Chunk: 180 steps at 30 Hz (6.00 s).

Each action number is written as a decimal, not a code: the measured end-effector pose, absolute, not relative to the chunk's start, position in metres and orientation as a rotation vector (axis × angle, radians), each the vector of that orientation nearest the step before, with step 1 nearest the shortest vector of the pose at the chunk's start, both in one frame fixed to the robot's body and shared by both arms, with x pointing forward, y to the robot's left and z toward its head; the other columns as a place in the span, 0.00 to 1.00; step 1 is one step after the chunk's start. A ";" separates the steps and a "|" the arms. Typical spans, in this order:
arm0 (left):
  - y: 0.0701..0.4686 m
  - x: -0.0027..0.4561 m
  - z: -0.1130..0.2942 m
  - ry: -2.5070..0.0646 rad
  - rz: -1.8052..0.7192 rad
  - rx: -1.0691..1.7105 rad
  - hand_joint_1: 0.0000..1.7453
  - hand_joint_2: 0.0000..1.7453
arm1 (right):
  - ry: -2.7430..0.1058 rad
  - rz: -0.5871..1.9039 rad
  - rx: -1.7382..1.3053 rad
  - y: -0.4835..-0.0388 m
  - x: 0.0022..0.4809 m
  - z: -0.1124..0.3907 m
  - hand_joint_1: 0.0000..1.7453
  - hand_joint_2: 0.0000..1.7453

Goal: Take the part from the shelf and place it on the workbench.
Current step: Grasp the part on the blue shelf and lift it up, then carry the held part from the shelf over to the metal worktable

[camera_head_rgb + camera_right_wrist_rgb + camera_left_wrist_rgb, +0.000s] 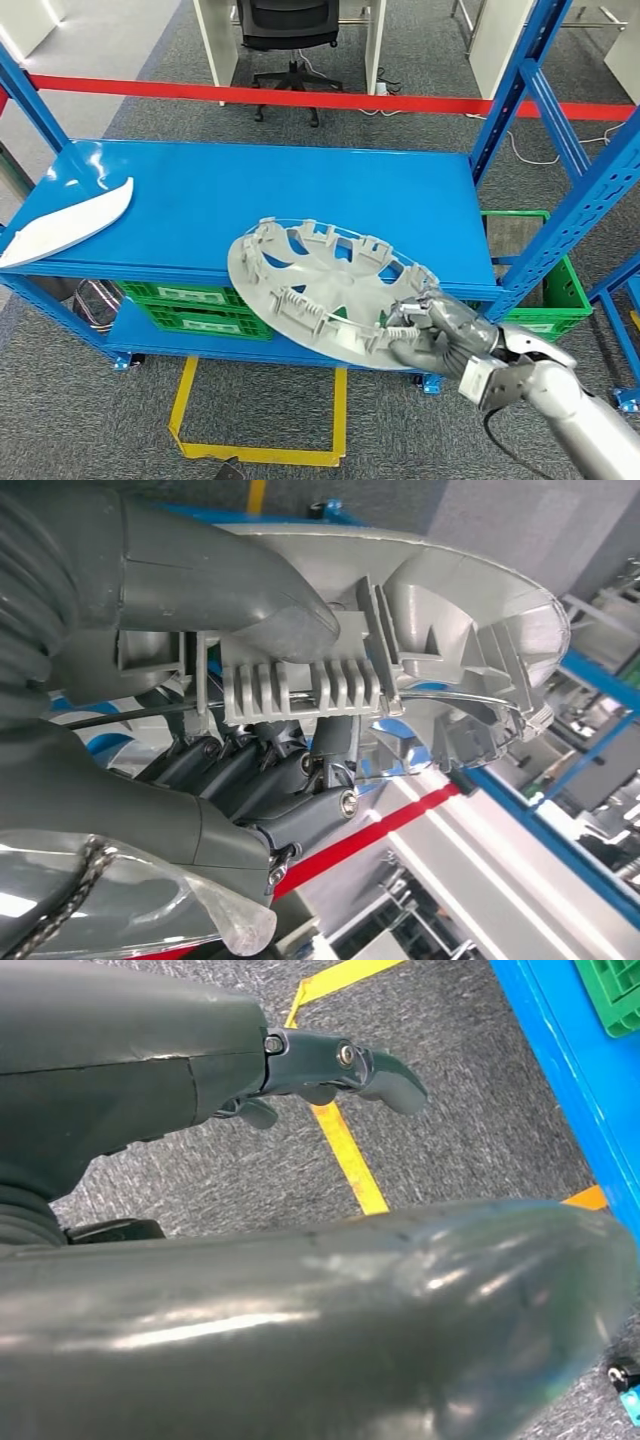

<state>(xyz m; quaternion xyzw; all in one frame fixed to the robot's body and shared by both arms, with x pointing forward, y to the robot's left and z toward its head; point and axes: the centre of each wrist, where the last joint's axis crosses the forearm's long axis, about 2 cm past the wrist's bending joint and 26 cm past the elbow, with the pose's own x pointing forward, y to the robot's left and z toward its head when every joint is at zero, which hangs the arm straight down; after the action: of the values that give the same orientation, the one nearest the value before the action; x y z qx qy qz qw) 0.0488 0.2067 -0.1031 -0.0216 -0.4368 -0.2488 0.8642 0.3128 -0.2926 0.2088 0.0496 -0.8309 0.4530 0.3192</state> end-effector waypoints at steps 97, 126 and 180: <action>0.213 0.051 -0.104 -0.810 -0.294 0.024 0.00 0.00 | -2.166 0.988 0.188 -0.300 0.123 0.178 1.00 1.00; 0.208 0.054 -0.102 -0.814 -0.306 0.035 0.00 0.00 | -2.157 0.994 0.186 -0.300 0.121 0.176 1.00 1.00; 0.203 0.058 -0.101 -0.801 -0.318 0.017 0.00 0.00 | -2.115 0.940 0.133 -0.289 0.104 0.171 1.00 1.00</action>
<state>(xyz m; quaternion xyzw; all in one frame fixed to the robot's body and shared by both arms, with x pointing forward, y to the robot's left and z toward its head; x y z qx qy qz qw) 0.0579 0.2029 -0.1009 0.0084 -0.3884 -0.1543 0.9085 0.1041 -0.2892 0.1708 0.0527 -0.8360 0.3715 0.4004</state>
